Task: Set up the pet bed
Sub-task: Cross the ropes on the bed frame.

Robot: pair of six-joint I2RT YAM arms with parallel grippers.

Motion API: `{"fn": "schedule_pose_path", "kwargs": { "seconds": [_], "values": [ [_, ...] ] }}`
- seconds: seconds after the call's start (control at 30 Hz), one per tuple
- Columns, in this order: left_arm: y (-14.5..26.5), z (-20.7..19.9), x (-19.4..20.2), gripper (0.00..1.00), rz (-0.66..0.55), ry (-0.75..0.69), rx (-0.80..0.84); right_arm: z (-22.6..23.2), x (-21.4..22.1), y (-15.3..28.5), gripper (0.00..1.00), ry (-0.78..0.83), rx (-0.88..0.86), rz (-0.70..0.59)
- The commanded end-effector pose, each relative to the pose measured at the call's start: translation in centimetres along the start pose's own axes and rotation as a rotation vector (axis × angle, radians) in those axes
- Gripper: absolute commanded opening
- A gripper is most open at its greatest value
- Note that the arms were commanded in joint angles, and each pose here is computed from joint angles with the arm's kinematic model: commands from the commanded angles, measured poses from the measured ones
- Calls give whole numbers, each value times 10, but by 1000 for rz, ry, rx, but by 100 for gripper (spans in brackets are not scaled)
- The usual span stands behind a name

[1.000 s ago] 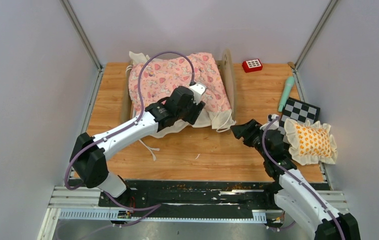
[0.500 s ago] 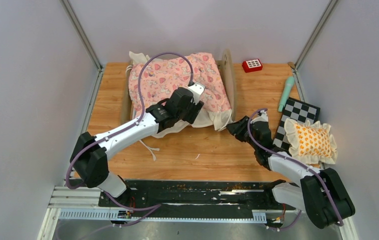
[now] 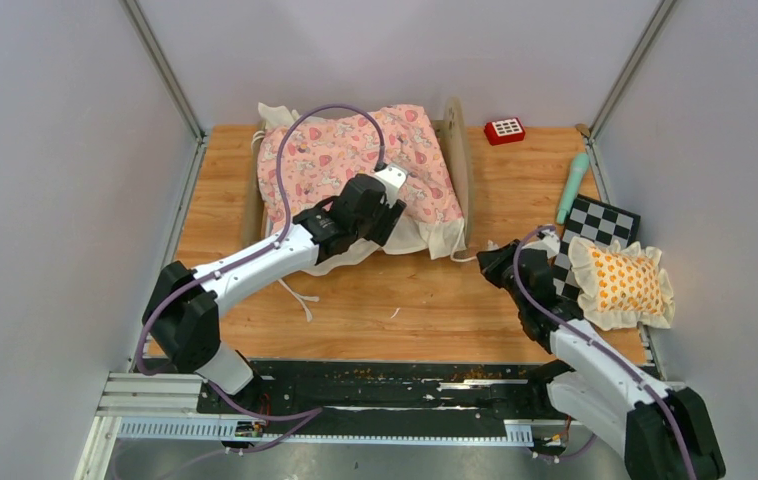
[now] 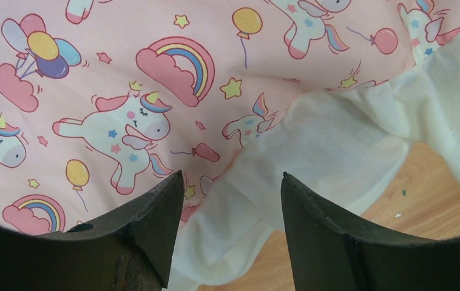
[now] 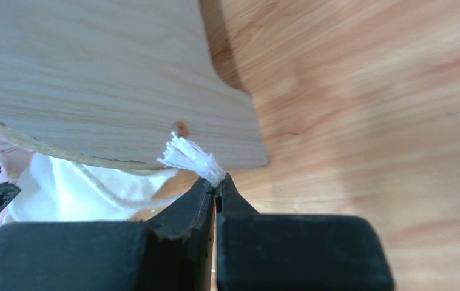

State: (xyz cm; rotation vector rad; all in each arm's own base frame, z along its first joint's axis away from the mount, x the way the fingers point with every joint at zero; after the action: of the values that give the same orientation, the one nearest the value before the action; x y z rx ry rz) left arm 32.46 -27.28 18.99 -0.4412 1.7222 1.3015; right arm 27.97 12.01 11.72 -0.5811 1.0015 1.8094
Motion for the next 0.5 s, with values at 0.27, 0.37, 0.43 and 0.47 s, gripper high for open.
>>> {"fn": "schedule_pose_path", "kwargs": {
  "seconds": [0.27, 0.37, 0.43, 0.47],
  "values": [
    [-8, 9, -2, 67, -23, 9, -49, -61, -2, 74, 0, -5, 363, 35],
    [-8, 9, -3, 67, -24, 11, -47, -54, 4, 86, 0, 32, 314, 90],
    [-7, 9, -3, 67, -25, 6, -47, -48, 11, 92, 0, 63, 263, 145],
    [-6, 9, -3, 67, -25, 4, -44, -44, 16, 95, 0, 72, 230, 178]
  ]
}}
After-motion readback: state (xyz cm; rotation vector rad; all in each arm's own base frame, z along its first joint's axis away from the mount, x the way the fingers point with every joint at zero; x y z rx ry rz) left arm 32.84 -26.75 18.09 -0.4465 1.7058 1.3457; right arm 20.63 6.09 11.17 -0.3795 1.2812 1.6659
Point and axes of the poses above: each gripper's point midway between its finger pads, its own y axis back along the fingers, its own z axis along the line the jaws close on, x = y × z, the point moved 2 cm from there along y, back along the fingers, and after that the axes turned 11 degrees about y, right-handed, at the moved point
